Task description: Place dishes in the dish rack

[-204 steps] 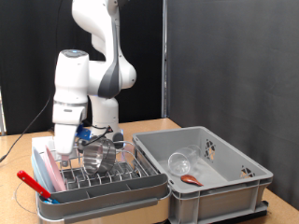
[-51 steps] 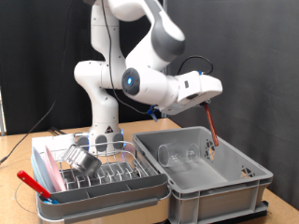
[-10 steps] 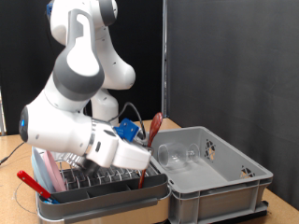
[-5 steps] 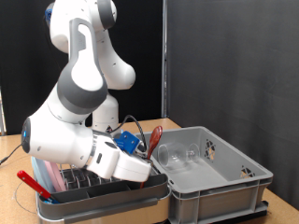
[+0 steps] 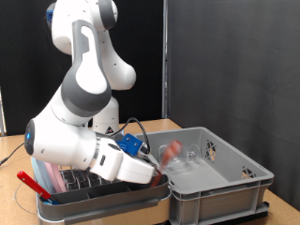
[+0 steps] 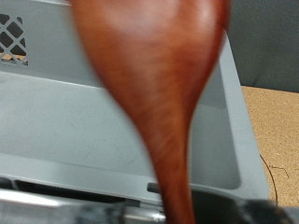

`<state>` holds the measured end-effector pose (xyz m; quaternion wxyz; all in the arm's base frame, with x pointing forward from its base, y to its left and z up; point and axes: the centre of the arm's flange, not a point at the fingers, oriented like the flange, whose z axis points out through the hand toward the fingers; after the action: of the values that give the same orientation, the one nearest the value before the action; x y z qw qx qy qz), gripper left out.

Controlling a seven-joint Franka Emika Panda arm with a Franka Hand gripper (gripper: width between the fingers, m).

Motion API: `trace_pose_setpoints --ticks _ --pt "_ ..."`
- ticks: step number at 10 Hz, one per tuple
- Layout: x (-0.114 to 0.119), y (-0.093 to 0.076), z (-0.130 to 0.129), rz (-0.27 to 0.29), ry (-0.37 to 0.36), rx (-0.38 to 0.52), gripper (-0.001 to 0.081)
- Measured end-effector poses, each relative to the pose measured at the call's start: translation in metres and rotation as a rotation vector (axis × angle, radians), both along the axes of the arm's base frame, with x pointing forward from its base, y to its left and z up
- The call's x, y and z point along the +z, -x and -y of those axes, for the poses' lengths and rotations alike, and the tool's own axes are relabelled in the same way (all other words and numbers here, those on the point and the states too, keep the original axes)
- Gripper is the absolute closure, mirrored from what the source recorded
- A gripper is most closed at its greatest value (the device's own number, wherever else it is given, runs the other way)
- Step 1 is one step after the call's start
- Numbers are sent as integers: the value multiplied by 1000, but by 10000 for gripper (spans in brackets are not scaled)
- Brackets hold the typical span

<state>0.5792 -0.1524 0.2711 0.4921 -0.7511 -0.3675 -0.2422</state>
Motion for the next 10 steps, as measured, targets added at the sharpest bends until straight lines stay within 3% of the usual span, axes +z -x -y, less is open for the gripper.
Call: trace_pose_setpoints --ticks 1,3,4,5,6,10 --pt "0 0 -1 -1 -1 1 567" --pt "0 0 -3 0 -5 4 294" --pt "1 -1 -5 2 -9 3 294" --pt "3 -2 -6 6 -16 -2 114" --pt "7 -4 -9 22 -32 -7 32" --pt "65 -12 -21 214 -164 -6 3"
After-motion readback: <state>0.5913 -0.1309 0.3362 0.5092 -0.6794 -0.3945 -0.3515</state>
